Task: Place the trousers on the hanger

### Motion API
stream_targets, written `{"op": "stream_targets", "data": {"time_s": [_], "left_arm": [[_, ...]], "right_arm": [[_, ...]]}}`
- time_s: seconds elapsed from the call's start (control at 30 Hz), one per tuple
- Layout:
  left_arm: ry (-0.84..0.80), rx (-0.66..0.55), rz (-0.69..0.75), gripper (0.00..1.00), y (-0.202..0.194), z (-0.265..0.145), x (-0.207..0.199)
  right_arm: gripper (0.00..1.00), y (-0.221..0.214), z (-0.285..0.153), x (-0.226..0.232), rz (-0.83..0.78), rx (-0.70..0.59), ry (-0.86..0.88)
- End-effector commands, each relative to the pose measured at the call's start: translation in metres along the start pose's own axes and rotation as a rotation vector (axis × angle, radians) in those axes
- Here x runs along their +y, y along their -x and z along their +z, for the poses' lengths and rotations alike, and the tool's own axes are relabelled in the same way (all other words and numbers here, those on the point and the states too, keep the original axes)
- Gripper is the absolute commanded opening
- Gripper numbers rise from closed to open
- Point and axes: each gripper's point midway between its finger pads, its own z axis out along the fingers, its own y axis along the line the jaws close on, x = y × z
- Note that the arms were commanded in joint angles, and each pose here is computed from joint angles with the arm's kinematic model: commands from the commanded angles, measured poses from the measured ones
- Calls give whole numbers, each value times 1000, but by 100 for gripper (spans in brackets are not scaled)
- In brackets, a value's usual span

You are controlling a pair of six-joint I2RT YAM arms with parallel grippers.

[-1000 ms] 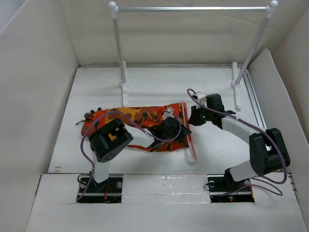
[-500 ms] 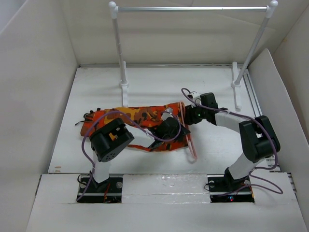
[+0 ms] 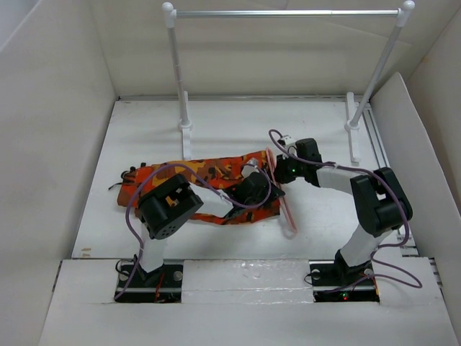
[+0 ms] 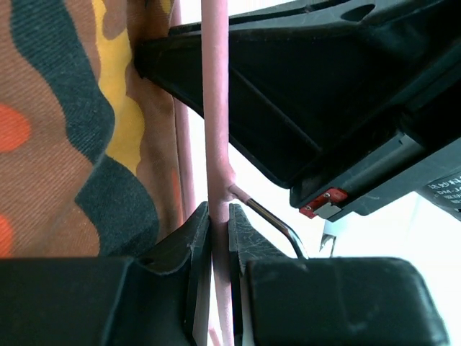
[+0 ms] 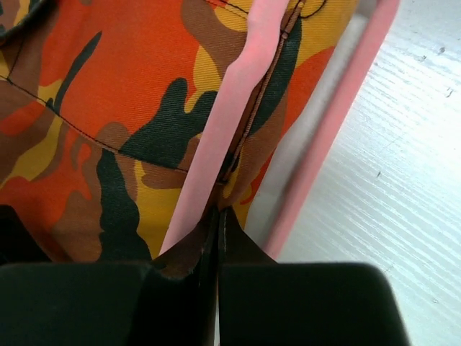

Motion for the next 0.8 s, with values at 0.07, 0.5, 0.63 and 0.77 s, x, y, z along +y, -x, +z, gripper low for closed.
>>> {"op": "stream_targets", "data": {"time_s": [0.07, 0.5, 0.63, 0.77], "left_arm": [[120, -46, 21, 0, 15, -11, 31], [206, -62, 90, 0, 26, -11, 47], [240, -56, 82, 0, 25, -13, 56], [277, -52, 82, 0, 27, -13, 65]], "right_arm": [[0, 9, -10, 20, 0, -35, 117], [0, 27, -80, 2, -33, -97, 47], [0, 30, -85, -10, -20, -102, -37], [0, 29, -116, -55, 76, -135, -159]]}}
